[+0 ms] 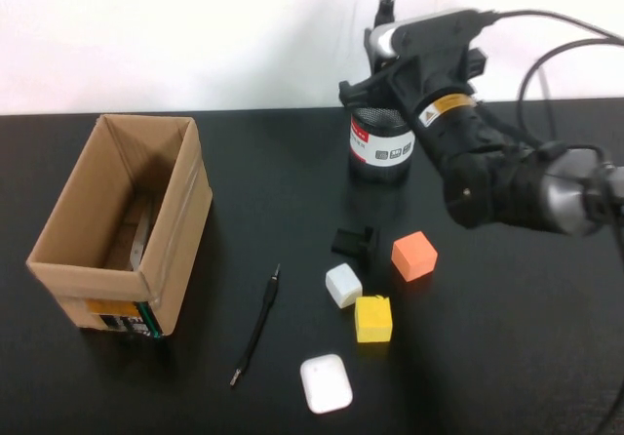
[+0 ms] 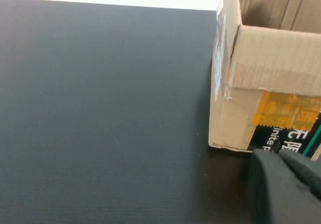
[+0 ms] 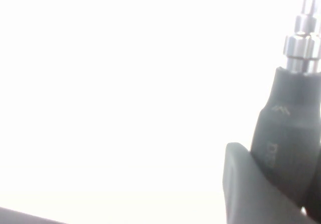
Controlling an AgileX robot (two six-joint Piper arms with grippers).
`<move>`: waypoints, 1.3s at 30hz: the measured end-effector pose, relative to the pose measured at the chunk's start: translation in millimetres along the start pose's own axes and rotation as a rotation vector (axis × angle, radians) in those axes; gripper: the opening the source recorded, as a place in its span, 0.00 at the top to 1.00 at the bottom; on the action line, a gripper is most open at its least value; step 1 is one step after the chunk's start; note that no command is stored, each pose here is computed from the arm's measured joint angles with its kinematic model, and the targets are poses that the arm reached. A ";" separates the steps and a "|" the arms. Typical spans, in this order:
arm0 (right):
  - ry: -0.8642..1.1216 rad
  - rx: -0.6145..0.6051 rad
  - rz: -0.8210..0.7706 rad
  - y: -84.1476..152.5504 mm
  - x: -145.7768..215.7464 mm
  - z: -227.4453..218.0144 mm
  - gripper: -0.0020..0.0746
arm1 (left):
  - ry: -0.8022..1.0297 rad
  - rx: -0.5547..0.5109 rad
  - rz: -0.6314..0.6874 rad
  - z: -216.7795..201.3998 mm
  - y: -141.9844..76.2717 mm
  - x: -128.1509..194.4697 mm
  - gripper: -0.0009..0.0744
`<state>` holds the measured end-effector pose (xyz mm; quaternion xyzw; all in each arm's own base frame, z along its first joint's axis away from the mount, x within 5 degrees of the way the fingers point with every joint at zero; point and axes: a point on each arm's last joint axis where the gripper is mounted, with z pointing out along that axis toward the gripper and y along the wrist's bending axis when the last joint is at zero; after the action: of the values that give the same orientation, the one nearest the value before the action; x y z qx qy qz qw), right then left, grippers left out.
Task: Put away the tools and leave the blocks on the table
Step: Place the picked object into the round holder
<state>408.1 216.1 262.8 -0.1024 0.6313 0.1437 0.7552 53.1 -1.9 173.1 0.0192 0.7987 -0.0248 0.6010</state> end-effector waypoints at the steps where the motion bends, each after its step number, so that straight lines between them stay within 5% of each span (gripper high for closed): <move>1: 0.006 0.010 0.010 -0.6 3.9 2.0 0.98 | 0.000 0.000 0.000 0.0 0.0 0.0 0.99; 11: 0.084 0.038 0.041 -4.3 19.5 3.2 0.96 | 0.000 0.000 0.000 0.0 0.0 0.0 0.99; 19: 0.097 0.113 0.070 -14.2 21.0 3.1 0.68 | 0.000 0.000 0.000 0.0 0.0 0.0 0.99; 32: 0.065 0.125 0.052 -14.6 15.6 2.8 0.68 | 0.000 0.000 0.000 0.0 0.0 0.0 0.99; 39: 0.174 0.052 0.052 -8.7 -24.9 -6.6 0.68 | 0.000 0.000 0.000 0.0 0.0 0.0 0.99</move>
<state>401.0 203.5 285.9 -0.0785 0.7004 0.1376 0.6960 53.1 -1.9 173.1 0.0192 0.7987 -0.0248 0.6010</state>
